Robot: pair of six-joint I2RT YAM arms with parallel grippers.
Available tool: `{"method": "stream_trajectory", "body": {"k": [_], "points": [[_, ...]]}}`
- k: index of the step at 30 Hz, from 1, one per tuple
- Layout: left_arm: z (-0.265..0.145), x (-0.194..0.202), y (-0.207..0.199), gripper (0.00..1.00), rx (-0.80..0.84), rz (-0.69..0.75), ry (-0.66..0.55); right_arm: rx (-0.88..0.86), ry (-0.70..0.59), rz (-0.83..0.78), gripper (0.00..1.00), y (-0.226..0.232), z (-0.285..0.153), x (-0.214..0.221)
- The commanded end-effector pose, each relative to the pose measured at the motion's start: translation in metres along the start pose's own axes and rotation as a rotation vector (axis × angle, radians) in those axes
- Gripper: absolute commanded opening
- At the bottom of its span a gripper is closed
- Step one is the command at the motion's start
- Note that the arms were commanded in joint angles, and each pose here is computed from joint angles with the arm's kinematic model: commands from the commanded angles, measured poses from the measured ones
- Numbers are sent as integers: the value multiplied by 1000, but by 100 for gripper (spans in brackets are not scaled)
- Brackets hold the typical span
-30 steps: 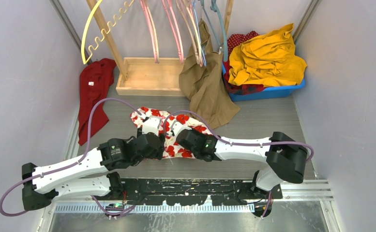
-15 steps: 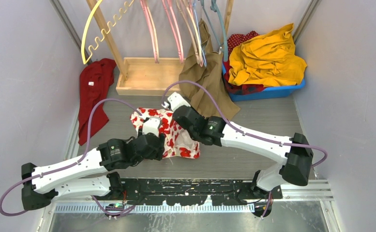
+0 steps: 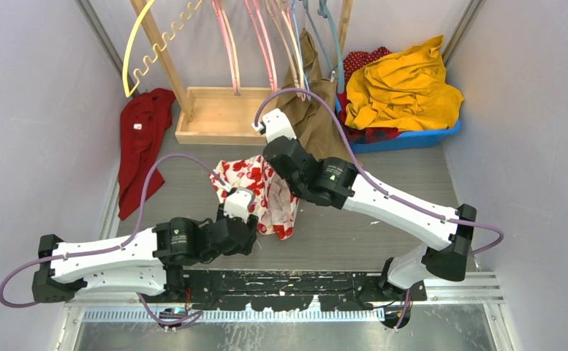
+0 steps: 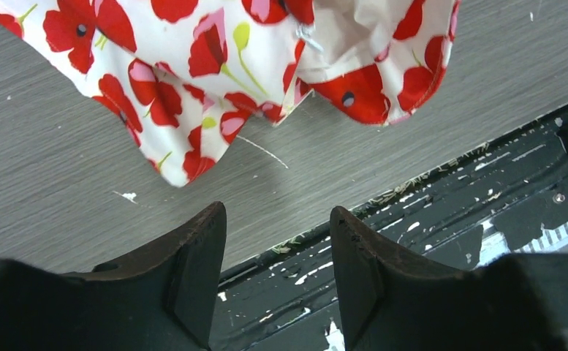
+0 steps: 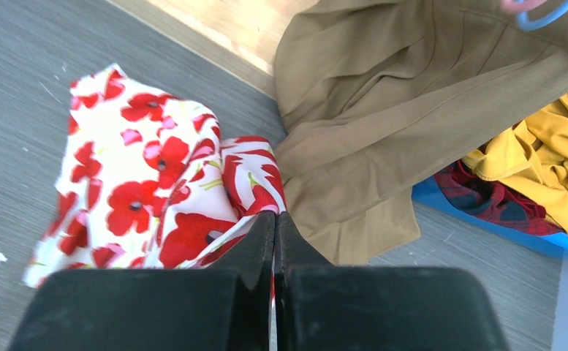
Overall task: Place the skirt on the hanger
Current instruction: Flatten out the skirt at the center of the board.
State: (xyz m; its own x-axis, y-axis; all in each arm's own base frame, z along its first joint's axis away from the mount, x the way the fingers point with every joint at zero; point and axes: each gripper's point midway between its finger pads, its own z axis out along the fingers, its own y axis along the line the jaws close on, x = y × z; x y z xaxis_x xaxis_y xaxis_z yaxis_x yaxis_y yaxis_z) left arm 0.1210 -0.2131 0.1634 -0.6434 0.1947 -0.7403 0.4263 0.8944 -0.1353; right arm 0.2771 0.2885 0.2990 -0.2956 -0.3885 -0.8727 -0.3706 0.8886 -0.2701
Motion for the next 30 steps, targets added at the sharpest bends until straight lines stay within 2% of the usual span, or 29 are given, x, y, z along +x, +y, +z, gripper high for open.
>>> {"method": "stream_trajectory", "body": {"k": [1, 4, 7, 12, 17, 20, 26, 30], "points": [[0, -10, -23, 55, 33, -40, -69, 31, -104, 173, 2, -22, -22, -51], [5, -2, -37, 55, 24, -17, -85, 43, -100, 178, 2, -22, -21, -57], [16, 7, -47, 60, 10, -40, -130, 45, -89, 177, 2, -19, -18, -56], [40, 6, -55, 62, 35, -204, -259, 47, -78, 197, 1, -20, -20, -53], [51, -6, -52, 61, -7, -285, -374, 44, -75, 204, 2, -21, -23, -57], [53, -14, -50, 64, -33, -330, -426, 44, -76, 217, 1, -23, -26, -62], [55, -21, -54, 67, -49, -401, -453, 9, -90, 237, 2, -23, -35, -74], [58, -16, -57, 64, -38, -430, -436, -4, -101, 249, 2, -25, -41, -80]]}}
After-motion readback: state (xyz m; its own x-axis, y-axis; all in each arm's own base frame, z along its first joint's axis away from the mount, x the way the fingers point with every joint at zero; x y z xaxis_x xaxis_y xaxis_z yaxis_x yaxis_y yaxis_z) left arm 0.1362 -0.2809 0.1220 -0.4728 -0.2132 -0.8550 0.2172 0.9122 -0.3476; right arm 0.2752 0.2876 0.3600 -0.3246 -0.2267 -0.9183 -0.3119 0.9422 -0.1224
